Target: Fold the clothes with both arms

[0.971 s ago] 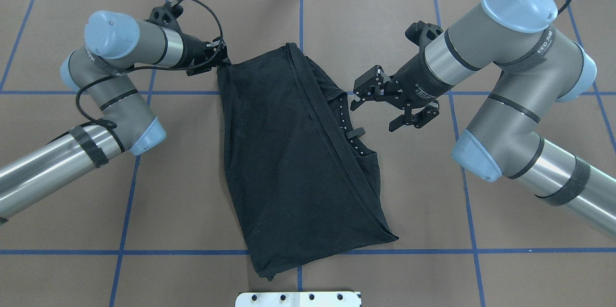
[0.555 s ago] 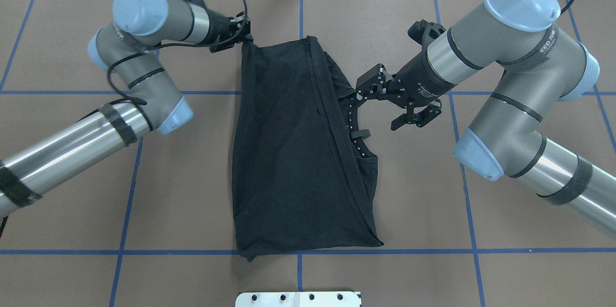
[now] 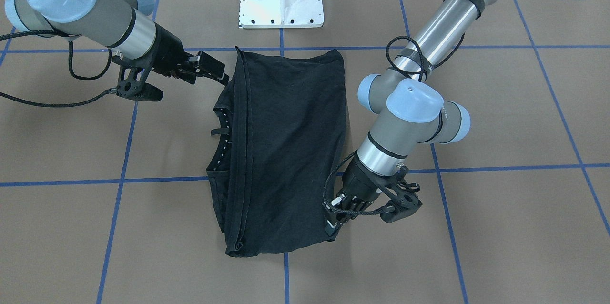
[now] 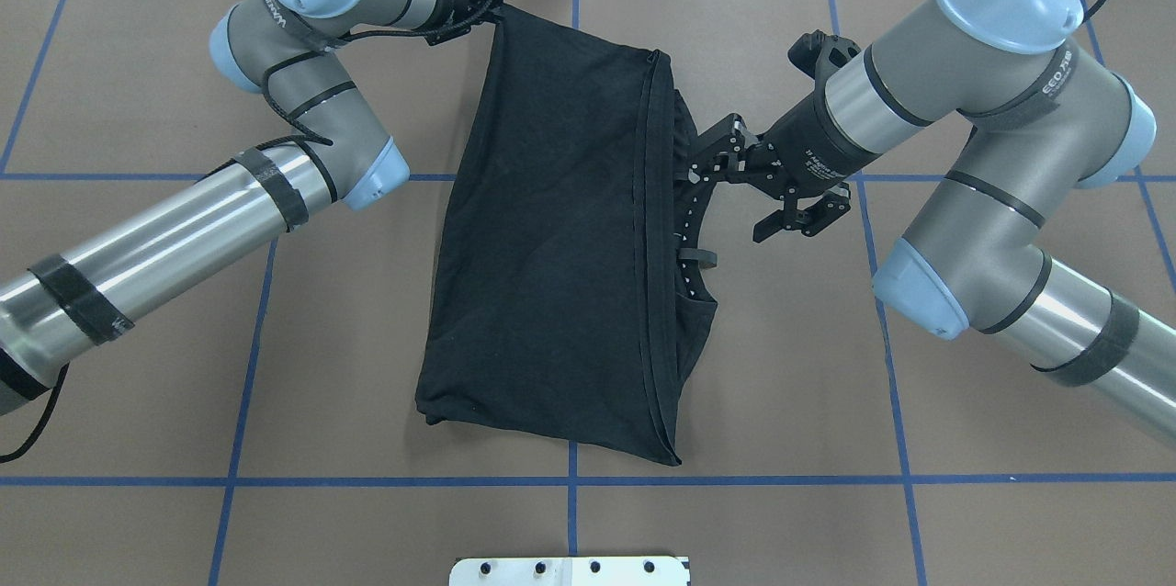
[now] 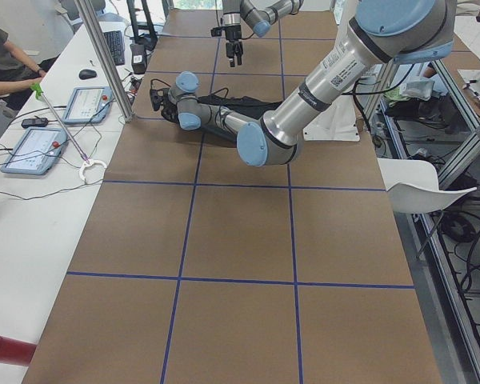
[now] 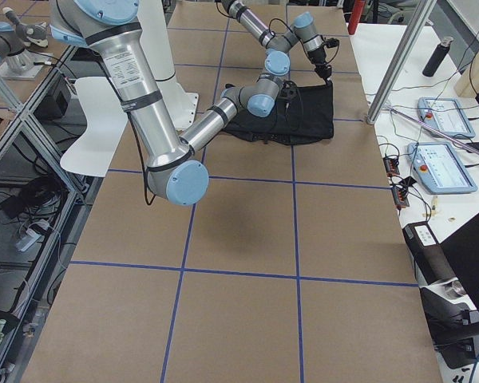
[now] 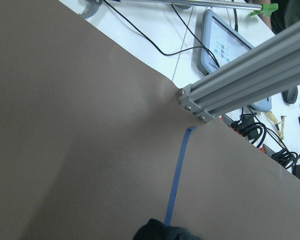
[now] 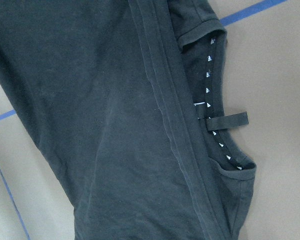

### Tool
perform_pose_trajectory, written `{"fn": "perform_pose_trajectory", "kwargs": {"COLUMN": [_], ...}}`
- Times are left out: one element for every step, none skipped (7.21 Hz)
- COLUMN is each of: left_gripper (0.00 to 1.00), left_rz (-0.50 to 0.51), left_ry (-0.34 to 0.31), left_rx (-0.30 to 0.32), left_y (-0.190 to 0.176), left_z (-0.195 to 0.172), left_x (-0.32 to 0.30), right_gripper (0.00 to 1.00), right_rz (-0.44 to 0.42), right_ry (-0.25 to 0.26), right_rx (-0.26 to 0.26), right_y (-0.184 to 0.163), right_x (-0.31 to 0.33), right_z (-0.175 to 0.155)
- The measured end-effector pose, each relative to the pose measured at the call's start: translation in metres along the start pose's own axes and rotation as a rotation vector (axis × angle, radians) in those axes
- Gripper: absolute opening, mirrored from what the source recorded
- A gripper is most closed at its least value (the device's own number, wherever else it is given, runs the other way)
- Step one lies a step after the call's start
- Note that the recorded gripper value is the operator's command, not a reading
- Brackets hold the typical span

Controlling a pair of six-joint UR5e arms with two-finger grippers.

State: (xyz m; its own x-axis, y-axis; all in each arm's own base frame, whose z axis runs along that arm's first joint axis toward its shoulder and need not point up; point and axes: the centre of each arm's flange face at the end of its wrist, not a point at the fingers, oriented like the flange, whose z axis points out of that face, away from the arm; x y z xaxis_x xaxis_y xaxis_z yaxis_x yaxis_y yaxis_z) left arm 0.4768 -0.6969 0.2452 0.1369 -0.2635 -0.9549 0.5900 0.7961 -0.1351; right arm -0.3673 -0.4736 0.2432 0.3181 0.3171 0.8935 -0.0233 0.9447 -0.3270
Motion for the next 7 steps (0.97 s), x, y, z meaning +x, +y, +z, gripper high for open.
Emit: {"fn": "perform_pose_trajectory", "kwargs": {"left_gripper": [0.22, 0.99, 1.00, 1.00, 1.00, 1.00, 1.00], "left_rz": [-0.004, -0.007, -0.005, 0.000, 0.014, 0.045, 0.085], "left_ry": [-0.009, -0.013, -0.013, -0.012, -0.008, 0.002, 0.011], "left_rx": [0.013, 0.019, 0.020, 0.021, 0.026, 0.030, 0.008], "left_y": [-0.010, -0.014, -0.015, -0.016, -0.022, -0.032, -0.039], "left_z": [0.001, 0.002, 0.003, 0.003, -0.001, -0.010, -0.020], "left_x": [-0.003, -0.005, -0.004, -0.003, 0.000, 0.004, 0.004], "right_gripper": [1.00, 1.00, 1.00, 1.00, 1.00, 1.00, 1.00], "right_rz": [-0.001, -0.001, -0.002, -0.002, -0.003, -0.006, -0.021], "right_ry": [0.000, 0.001, 0.002, 0.004, 0.007, 0.009, 0.014], "right_rx": [0.001, 0.002, 0.004, 0.007, 0.012, 0.027, 0.066], "right_y": [0.000, -0.001, -0.001, -0.002, -0.004, -0.004, 0.001], "right_x": [0.001, 0.001, 0.002, 0.003, 0.004, 0.001, -0.004], "right_z": [0.000, 0.000, 0.000, 0.000, 0.002, 0.006, 0.018]}}
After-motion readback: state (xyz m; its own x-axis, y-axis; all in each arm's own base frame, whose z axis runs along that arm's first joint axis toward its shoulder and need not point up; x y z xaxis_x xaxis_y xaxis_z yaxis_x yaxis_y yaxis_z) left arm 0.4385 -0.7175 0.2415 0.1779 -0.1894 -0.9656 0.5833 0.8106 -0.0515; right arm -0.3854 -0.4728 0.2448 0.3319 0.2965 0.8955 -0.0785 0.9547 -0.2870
